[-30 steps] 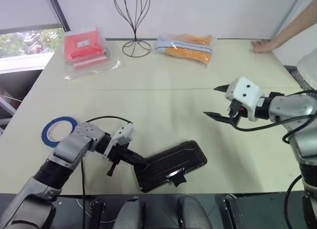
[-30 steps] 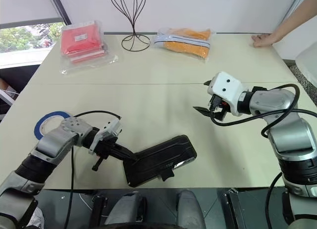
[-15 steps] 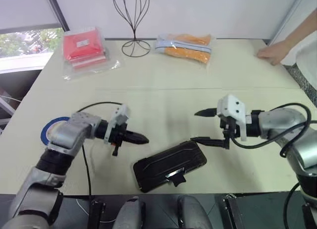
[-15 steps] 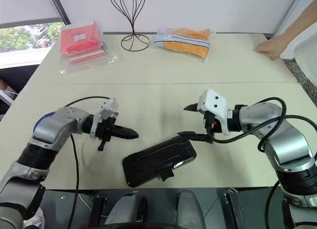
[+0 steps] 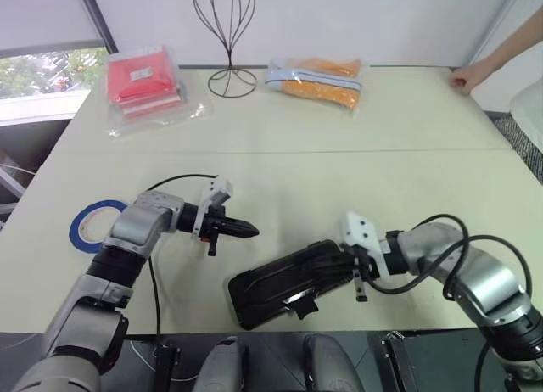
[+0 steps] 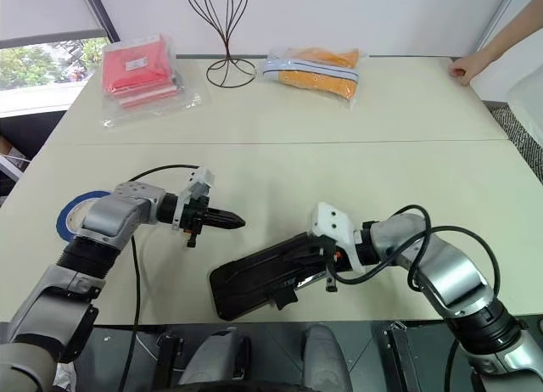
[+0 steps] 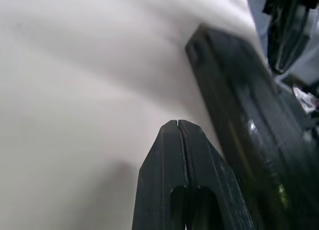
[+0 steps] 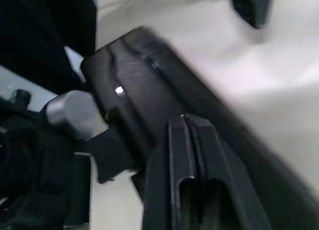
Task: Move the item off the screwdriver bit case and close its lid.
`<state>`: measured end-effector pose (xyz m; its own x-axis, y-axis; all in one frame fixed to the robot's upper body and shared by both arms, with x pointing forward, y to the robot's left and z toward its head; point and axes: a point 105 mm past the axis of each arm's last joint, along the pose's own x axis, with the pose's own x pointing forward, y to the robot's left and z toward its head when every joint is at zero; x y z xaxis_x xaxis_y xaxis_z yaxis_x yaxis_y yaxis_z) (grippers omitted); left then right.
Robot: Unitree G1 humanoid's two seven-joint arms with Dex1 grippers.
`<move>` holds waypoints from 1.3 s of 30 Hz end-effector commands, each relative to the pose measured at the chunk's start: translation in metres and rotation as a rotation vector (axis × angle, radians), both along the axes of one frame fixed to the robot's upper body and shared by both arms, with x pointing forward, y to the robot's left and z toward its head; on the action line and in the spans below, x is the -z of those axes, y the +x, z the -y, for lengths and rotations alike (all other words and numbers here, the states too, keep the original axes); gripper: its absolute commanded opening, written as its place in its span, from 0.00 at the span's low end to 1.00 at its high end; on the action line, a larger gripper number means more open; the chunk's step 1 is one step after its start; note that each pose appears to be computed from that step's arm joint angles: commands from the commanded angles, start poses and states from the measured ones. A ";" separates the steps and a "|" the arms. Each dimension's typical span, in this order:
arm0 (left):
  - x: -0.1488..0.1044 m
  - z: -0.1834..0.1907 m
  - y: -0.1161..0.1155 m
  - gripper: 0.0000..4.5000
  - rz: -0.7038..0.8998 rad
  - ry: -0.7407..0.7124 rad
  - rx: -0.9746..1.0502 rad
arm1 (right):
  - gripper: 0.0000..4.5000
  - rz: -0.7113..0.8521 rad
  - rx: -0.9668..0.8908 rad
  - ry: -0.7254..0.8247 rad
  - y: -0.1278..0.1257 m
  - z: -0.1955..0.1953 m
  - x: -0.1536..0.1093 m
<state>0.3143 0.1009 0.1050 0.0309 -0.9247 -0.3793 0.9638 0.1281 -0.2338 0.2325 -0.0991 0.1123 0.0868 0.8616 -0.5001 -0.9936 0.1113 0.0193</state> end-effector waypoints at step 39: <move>0.015 0.052 -0.005 0.00 0.077 0.017 0.162 | 0.01 -0.071 -0.140 -0.088 -0.030 0.002 0.024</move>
<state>0.3091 0.0516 0.0856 -0.0829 -0.9084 -0.4098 0.9845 -0.0110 -0.1748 0.2018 -0.1025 0.0865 -0.0718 0.8135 -0.5772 -0.9948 -0.0163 0.1008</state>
